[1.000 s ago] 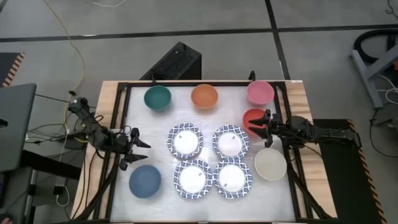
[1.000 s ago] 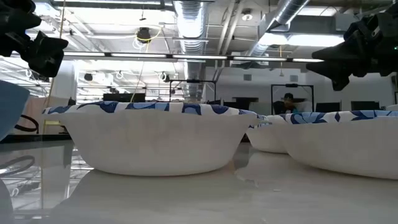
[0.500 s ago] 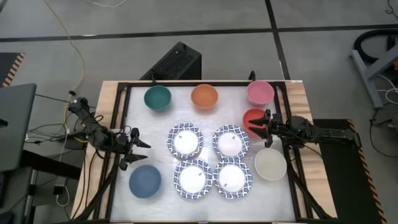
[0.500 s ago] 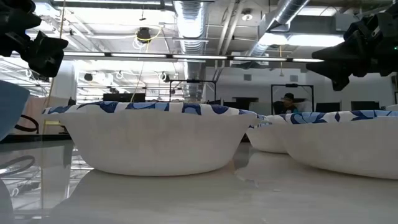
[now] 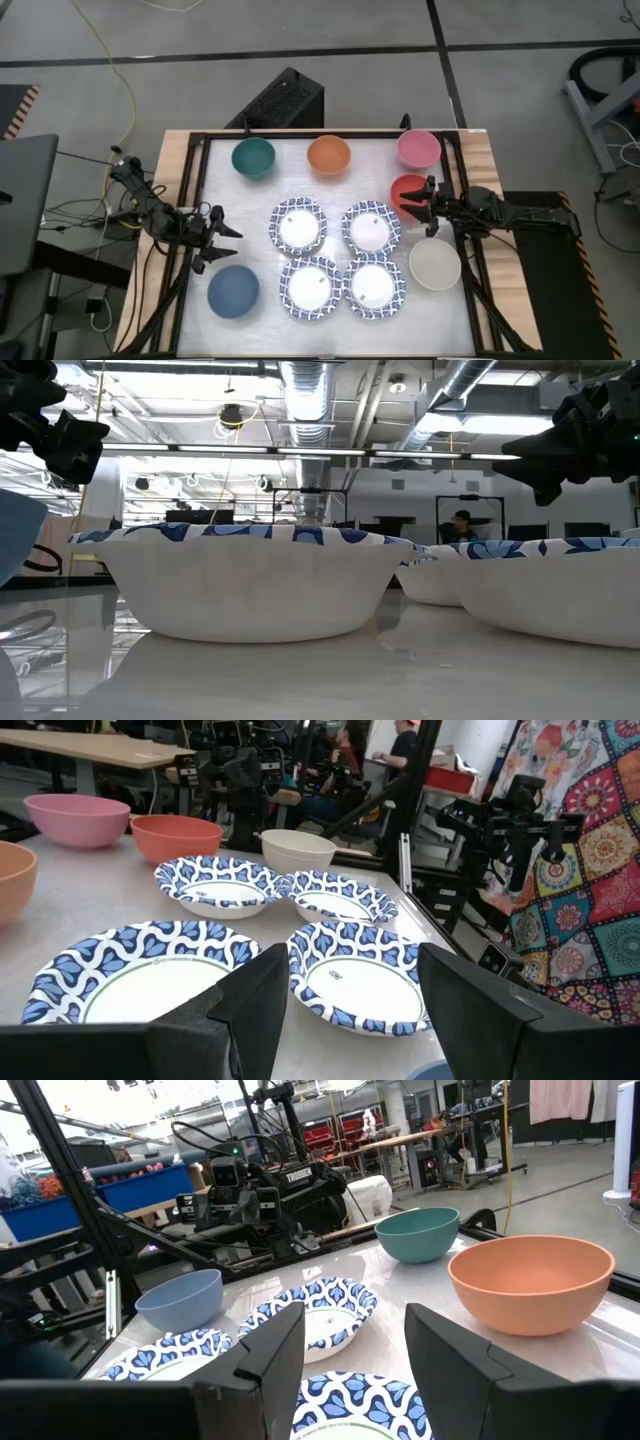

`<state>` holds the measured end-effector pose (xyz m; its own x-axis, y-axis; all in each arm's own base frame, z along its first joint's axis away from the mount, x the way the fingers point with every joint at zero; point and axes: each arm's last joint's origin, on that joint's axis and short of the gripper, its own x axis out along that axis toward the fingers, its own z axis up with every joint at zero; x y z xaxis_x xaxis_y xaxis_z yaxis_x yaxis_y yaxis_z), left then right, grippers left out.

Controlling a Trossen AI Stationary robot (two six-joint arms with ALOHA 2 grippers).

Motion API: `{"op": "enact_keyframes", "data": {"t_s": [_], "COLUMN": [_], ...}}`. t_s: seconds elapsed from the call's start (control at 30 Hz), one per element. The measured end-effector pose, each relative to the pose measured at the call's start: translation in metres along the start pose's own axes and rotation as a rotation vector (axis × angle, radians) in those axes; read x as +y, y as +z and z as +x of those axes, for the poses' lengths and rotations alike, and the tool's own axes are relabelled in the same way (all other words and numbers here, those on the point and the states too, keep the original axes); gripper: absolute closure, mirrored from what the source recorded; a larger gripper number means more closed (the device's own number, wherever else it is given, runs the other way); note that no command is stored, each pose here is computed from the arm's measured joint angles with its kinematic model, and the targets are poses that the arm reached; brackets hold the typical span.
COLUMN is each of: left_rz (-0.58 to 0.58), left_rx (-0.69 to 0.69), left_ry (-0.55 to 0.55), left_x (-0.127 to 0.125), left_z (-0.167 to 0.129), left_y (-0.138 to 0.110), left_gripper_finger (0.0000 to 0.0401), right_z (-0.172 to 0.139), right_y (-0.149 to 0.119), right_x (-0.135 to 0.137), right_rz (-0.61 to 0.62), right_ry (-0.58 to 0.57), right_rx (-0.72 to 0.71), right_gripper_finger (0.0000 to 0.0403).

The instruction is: Nest bowls inside each other

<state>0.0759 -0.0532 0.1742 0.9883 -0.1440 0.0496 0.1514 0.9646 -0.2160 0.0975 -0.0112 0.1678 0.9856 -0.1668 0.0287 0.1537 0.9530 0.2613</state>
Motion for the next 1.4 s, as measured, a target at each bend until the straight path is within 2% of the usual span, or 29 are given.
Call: {"op": "enact_keyframes", "data": {"t_s": [0.97, 1.07, 1.2, 1.4], "left_rz": [0.000, -0.002, -0.123, -0.249], "left_rx": [0.000, -0.008, -0.037, -0.052], "left_ry": [0.004, 0.049, 0.157, 0.169], "left_x": [0.0001, 0.0014, 0.0046, 0.0050], "left_z": [0.0001, 0.0001, -0.0003, -0.0003], "left_y": [0.0000, 0.0001, 0.0005, 0.0006], "left_gripper_finger": [0.0189, 0.0189, 0.0188, 0.0188], "right_z": [0.0000, 0.0000, 0.0000, 0.0000], "right_y": [0.0000, 0.0000, 0.0001, 0.0000], "right_x": [0.0000, 0.0000, 0.0000, 0.0000], "right_rz": [0.000, 0.000, 0.000, 0.000], "right_ry": [0.000, 0.000, 0.000, 0.000], "right_rx": [0.000, 0.000, 0.000, 0.000], "right_gripper_finger": [0.0207, 0.0207, 0.0207, 0.0207]}}
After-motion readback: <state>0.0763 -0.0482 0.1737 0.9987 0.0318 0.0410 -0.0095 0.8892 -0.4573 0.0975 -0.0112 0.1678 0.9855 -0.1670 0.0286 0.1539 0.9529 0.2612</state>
